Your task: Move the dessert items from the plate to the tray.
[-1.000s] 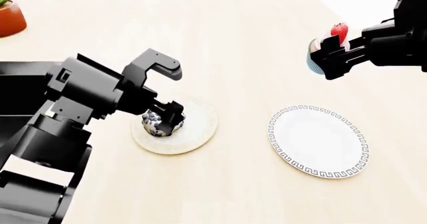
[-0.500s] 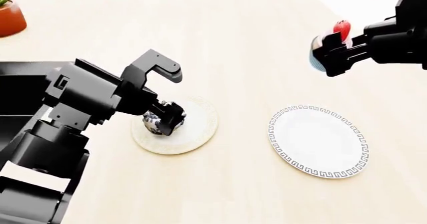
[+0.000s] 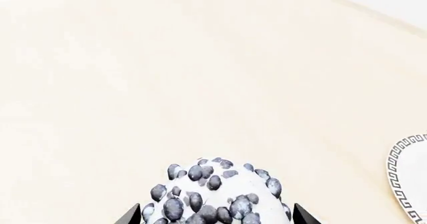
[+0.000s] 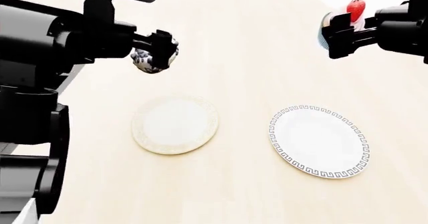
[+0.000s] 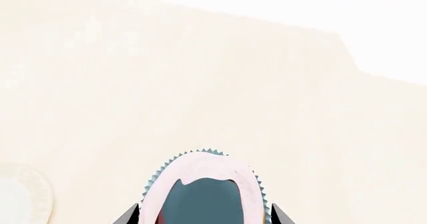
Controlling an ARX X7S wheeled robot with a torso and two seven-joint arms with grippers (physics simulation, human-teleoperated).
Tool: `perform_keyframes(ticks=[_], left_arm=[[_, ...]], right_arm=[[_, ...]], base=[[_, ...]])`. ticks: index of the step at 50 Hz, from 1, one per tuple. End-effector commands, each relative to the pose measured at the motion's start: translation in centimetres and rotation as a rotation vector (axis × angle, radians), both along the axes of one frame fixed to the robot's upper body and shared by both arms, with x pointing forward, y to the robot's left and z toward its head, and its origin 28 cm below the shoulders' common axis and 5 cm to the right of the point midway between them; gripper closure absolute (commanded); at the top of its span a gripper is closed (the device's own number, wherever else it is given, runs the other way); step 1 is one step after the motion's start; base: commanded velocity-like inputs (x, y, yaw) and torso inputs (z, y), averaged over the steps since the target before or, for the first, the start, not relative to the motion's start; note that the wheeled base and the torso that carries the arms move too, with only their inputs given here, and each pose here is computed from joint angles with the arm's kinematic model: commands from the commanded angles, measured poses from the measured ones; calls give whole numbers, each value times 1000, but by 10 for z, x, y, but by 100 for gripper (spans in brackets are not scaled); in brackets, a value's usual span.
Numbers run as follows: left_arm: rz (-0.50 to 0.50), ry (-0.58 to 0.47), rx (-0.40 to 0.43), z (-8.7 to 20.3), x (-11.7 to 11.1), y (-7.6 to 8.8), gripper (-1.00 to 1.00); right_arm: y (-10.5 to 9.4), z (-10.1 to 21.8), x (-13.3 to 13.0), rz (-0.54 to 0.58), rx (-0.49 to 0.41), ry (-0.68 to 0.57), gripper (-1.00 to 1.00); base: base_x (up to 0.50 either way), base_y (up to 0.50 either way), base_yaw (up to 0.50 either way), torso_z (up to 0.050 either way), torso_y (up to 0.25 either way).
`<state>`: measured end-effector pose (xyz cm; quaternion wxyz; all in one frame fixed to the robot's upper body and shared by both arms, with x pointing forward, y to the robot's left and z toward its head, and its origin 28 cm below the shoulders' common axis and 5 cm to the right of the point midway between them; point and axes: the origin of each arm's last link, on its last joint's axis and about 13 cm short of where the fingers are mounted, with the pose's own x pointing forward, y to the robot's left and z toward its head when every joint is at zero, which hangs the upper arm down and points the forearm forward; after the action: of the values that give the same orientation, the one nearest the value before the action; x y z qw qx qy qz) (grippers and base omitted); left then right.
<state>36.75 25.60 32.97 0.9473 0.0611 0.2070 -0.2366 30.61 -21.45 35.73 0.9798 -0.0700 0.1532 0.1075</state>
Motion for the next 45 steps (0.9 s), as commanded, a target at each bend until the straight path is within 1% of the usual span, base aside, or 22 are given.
perform_keyframes(ticks=[1, 5, 12, 19, 22, 28, 45], left_arm=[[48, -44, -66, 13, -4, 0, 100], [47, -42, -68, 13, -3, -1, 100], [41, -38, -75, 12, -3, -1, 100], [47, -28, -55, 0, -1, -1, 100], [49, -25, -55, 0, 0, 0, 100], [42, -24, -56, 1, -2, 0, 100], [21, -17, -53, -2, -3, -1, 100]], right_arm=[[1, -1, 0, -36, 11, -58, 100], [1, -2, 0, -34, -4, -57, 100], [1, -2, 0, -31, -4, -55, 100], [6, -5, 1, -30, -1, -62, 100], [7, -5, 3, -36, -3, -70, 100], [7, -4, 3, -41, -11, -81, 100], [8, -4, 4, -35, 4, -84, 100]], base=[[0, 0, 0, 0, 0], [-63, 9, 0, 0, 0], [-500, 67, 0, 0, 0], [0, 0, 0, 0, 0], [0, 0, 0, 0, 0], [0, 500, 0, 0, 0], [0, 500, 0, 0, 0]])
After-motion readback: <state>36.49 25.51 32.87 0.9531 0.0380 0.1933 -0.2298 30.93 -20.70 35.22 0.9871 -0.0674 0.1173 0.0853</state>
